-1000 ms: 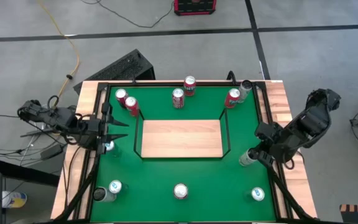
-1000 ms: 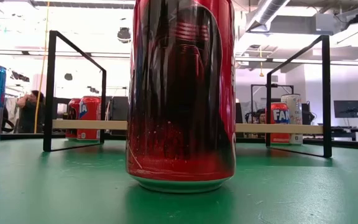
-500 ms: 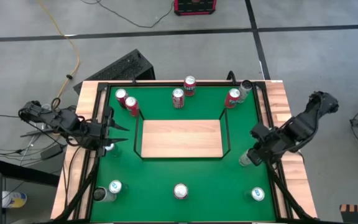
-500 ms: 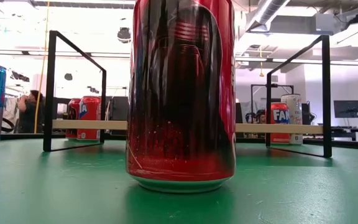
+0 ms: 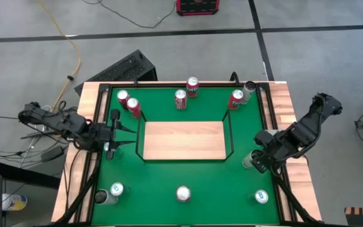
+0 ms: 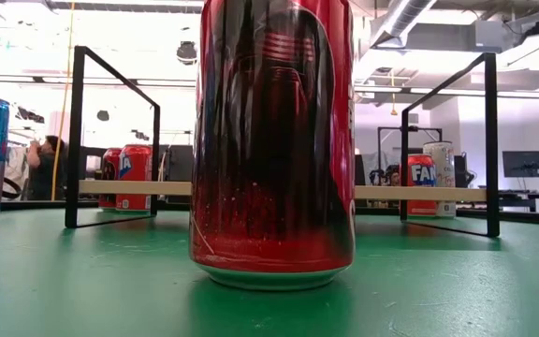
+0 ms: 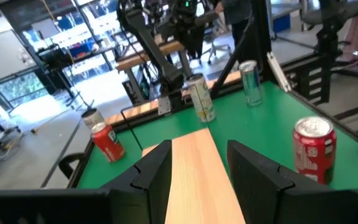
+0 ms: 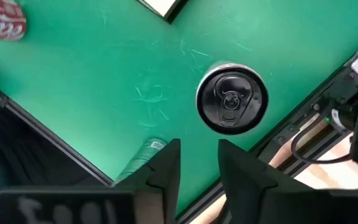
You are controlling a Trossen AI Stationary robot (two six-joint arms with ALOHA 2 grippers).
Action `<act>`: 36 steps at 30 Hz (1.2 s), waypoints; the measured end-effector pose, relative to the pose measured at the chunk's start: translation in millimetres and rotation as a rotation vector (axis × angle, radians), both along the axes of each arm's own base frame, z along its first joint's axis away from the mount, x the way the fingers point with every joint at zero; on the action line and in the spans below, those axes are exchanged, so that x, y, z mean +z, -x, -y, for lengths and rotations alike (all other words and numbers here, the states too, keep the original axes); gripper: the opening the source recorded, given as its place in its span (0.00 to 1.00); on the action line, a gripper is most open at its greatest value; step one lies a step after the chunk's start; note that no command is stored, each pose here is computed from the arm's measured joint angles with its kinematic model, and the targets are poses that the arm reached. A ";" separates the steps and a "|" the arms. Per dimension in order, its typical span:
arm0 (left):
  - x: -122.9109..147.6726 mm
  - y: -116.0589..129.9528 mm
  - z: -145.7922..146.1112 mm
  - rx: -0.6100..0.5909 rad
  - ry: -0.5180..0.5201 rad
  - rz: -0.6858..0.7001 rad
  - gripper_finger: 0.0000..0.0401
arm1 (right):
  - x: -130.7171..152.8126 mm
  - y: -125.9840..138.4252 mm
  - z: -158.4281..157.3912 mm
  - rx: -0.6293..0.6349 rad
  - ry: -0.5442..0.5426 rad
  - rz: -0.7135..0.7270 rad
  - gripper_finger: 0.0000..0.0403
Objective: Place canned beverage on shelf
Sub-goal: Put the top left red and white soda can on the shelf
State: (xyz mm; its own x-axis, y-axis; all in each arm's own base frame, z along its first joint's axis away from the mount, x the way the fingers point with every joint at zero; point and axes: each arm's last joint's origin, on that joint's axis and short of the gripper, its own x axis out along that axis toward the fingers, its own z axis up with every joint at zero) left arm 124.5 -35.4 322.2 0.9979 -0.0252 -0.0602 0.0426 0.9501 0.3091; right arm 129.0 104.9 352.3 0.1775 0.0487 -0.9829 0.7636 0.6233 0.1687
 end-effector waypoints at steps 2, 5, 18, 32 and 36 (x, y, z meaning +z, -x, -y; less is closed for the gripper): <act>-4.1 -3.4 0.2 0.008 -0.014 -0.038 0.35 | -0.1 -0.1 -0.1 -0.022 -0.003 -0.002 0.39; -8.1 -5.1 -0.6 0.020 -0.009 -0.077 0.35 | -1.1 -1.4 -1.3 -0.039 -0.005 -0.009 0.49; -9.8 -6.1 -0.6 0.029 0.074 -0.094 0.35 | 1.3 -8.5 -10.5 0.002 -0.124 0.042 0.74; 1.9 -3.4 -11.6 0.404 0.177 -0.058 0.36 | 2.0 -4.1 -17.9 0.100 -0.020 0.147 0.74; 13.7 3.8 -27.1 0.620 0.153 -0.118 0.41 | 2.1 -2.9 -19.1 0.108 -0.011 0.156 0.74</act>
